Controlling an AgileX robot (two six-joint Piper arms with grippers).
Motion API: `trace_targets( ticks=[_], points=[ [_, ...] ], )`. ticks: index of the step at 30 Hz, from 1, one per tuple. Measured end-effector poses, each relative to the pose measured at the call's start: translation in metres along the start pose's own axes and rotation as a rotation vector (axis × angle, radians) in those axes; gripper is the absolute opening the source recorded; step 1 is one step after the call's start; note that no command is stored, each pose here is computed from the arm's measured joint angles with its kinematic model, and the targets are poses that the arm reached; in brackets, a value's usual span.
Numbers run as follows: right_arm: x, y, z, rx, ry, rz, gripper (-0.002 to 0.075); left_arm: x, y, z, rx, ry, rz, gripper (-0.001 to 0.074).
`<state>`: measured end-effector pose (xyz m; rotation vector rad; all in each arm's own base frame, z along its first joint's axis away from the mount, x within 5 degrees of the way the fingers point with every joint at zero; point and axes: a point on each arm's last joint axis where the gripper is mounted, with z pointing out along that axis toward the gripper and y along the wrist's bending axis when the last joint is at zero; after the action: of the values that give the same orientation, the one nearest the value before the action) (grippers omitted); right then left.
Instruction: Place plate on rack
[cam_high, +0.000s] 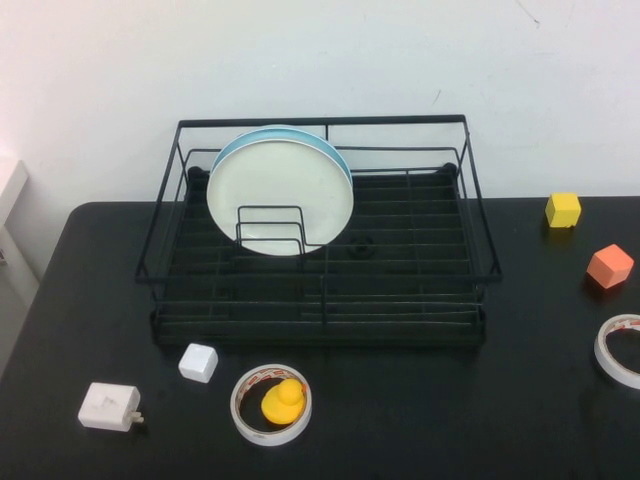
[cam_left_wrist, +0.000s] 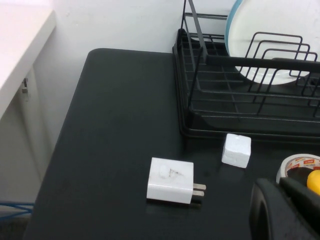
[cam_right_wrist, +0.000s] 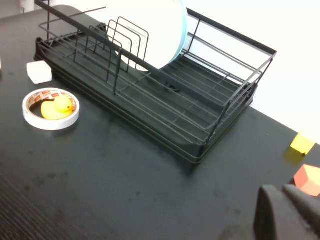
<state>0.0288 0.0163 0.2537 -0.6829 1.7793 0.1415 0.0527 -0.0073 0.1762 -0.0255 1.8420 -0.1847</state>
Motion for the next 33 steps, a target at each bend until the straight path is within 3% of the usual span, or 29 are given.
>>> trace_targets(
  ticks=[27, 33],
  points=[
    [0.0001, -0.0001, -0.0002, 0.002, -0.001, -0.015, -0.0002, 0.0002, -0.0001, 0.0, 0.001, 0.002, -0.002, -0.0001],
    [0.0027, -0.0047, -0.0008, 0.147, -0.043, -0.051, -0.0002, 0.0002, -0.0001, 0.0, 0.001, 0.002, 0.003, -0.0001]
  ],
)
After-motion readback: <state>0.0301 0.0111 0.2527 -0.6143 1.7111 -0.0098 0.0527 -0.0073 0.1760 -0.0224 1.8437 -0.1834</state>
